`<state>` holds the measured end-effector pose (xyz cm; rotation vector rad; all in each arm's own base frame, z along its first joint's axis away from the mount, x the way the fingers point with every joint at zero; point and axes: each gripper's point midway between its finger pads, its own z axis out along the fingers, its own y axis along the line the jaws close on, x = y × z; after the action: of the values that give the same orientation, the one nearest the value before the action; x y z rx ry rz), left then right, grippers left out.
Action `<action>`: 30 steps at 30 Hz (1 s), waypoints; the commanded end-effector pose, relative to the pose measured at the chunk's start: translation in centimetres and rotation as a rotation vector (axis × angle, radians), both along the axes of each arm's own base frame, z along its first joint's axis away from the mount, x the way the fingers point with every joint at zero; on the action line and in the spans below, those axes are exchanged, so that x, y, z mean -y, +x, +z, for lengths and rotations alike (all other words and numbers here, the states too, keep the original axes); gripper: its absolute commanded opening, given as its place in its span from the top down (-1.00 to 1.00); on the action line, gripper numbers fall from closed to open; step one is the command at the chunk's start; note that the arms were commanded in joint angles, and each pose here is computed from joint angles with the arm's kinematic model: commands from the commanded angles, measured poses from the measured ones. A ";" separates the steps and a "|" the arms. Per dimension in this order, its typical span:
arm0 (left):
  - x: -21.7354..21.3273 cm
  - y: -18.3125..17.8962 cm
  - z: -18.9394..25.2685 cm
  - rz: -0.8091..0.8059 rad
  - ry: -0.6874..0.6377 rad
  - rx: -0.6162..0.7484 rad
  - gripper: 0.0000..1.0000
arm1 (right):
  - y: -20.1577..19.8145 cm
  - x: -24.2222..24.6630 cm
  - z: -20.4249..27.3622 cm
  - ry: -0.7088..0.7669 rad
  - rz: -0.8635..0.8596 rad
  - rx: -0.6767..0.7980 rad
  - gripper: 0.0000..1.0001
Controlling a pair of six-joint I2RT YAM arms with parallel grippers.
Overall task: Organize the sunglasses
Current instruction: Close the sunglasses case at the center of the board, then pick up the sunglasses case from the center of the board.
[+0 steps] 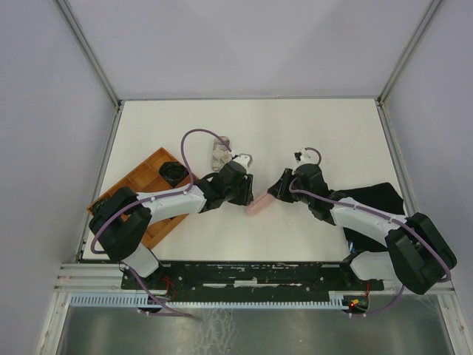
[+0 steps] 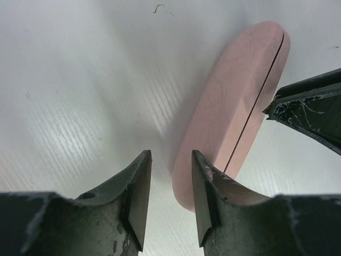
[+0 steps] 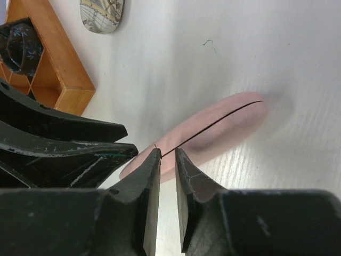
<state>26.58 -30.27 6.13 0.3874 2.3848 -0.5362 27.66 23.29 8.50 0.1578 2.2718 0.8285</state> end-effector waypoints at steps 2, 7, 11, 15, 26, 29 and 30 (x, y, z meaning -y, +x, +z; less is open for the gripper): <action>0.6 0.2 2.5 -0.028 -0.069 0.077 0.05 | 0.8 -0.2 1.7 0.025 0.001 0.076 0.65; 0.7 0.2 2.8 -0.033 -0.078 0.087 0.01 | 0.8 -0.5 2.8 0.053 0.018 0.107 0.79; 0.8 0.1 2.2 -0.042 -0.071 0.072 0.01 | 0.6 -0.3 3.4 0.061 0.015 0.122 0.79; 1.1 -0.1 1.4 -0.055 -0.070 0.052 0.01 | 0.2 1.0 2.7 0.013 -0.033 0.084 0.79; 2.8 -0.4 0.7 -0.112 -0.098 0.015 0.03 | -1.4 5.2 -2.5 -0.207 -0.160 -0.100 0.98; 3.3 -0.3 0.7 -0.123 -0.101 0.011 0.04 | -1.3 3.7 -3.3 -0.188 -0.103 -0.135 0.98; 3.5 -0.3 0.8 -0.128 -0.104 0.013 0.04 | -1.1 2.9 -3.5 -0.165 -0.077 -0.141 0.98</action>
<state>25.28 -31.37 4.65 0.4425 2.4130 -0.6336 25.74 18.83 5.17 0.2605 2.4089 0.5527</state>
